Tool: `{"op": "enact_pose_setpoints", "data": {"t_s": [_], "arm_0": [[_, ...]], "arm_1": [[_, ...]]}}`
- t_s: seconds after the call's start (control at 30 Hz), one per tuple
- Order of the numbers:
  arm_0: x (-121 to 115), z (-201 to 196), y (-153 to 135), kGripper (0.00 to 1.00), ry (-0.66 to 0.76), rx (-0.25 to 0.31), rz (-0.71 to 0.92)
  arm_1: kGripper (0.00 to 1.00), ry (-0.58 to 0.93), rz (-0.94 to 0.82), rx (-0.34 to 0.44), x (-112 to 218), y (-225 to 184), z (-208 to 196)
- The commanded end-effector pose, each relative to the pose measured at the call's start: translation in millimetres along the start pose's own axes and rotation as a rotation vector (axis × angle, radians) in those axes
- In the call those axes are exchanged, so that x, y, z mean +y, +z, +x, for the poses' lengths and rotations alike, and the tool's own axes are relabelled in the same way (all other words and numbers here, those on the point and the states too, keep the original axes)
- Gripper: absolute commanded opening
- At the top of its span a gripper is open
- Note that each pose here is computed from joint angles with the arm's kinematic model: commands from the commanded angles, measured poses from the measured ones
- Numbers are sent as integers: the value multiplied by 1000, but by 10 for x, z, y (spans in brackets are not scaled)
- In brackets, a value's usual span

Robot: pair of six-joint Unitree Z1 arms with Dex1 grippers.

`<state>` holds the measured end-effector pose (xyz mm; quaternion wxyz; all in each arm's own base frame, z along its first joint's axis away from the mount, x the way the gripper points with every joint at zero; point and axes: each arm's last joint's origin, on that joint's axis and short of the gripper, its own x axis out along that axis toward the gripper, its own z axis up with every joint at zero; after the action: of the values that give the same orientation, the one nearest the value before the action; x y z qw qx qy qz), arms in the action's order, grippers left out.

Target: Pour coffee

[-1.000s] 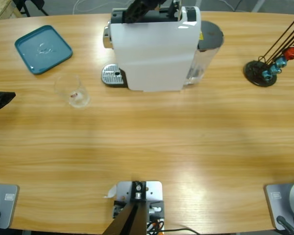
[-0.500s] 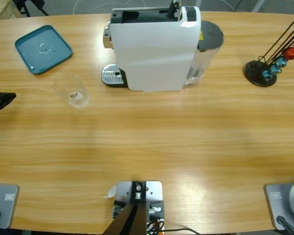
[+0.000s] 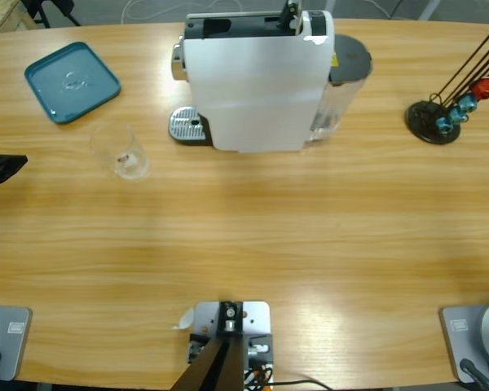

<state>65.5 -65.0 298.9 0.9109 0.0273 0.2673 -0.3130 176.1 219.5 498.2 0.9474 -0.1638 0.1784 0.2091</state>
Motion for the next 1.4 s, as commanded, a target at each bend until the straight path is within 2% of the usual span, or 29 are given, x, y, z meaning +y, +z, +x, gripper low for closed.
{"op": "enact_pose_setpoints", "data": {"t_s": [0.03,0.17,0.63,0.87,1.13,1.4], "arm_0": [[7,44,-107,954,-8,30,20],[4,47,-108,954,-12,32,23],[4,49,-109,954,-12,31,23],[4,51,-109,954,-12,32,24],[3,57,-109,954,-11,35,24],[4,59,-108,954,-10,35,24]], "arm_1": [[0,-15,73,46,262,-461,416],[0,-73,67,-3,381,-660,661],[0,-124,-62,-3,635,-651,1109],[0,-96,-103,18,810,-656,1364],[0,-2,-166,0,1353,-628,1443],[0,38,-181,30,1605,-749,1573]]}}
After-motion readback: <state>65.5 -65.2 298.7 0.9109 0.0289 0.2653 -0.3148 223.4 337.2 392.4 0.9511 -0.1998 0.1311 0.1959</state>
